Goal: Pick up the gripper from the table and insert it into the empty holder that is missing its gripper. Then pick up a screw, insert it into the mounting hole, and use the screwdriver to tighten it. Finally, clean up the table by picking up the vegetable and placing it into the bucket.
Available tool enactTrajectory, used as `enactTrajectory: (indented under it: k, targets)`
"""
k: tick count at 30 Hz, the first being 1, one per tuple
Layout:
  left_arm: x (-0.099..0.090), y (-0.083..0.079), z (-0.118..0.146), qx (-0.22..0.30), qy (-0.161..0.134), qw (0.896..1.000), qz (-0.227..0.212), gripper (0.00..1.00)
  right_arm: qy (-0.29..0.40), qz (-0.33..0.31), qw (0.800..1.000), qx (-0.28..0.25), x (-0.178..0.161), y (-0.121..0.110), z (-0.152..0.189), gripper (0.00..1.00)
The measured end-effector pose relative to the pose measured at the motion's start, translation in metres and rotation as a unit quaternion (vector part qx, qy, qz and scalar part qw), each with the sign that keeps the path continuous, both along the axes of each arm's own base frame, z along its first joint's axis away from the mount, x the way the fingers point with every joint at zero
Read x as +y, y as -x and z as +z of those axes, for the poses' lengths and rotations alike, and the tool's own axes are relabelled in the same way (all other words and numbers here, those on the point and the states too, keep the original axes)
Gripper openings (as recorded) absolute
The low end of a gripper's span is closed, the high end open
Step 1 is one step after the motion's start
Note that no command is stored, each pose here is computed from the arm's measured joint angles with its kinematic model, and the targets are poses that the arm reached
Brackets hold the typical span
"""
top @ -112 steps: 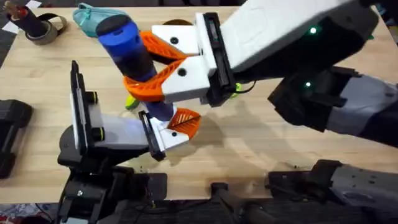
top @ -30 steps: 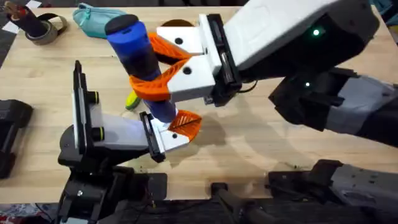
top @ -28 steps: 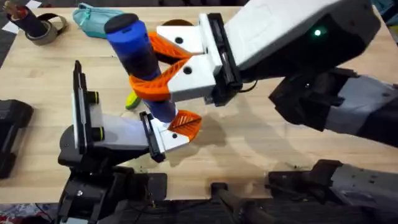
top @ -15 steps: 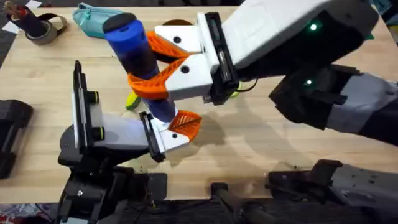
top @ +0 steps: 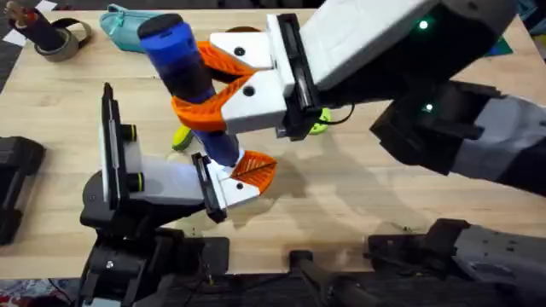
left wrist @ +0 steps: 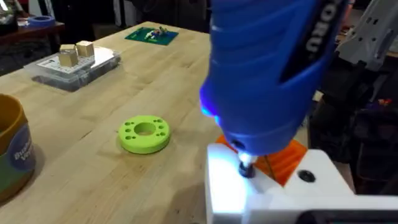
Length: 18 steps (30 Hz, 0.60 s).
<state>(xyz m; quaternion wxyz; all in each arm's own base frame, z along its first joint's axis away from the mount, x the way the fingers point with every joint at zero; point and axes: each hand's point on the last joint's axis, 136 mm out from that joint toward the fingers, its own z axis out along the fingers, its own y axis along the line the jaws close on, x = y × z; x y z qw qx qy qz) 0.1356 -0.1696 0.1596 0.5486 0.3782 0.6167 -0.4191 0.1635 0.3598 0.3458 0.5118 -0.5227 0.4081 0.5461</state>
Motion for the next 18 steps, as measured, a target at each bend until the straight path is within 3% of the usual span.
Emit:
enactTrajectory:
  k: [10,18]
  targets:
    - [0.000,0.000,0.000,0.000,0.000,1.000,0.000,0.007,-0.002,-0.003,1.000,-0.004,-0.001,0.001,0.000,0.025]
    - [0.000,0.001,0.000,0.001,0.000,1.000,-0.002,0.007,-0.017,-0.006,0.999,-0.027,-0.012,0.014,0.000,0.025]
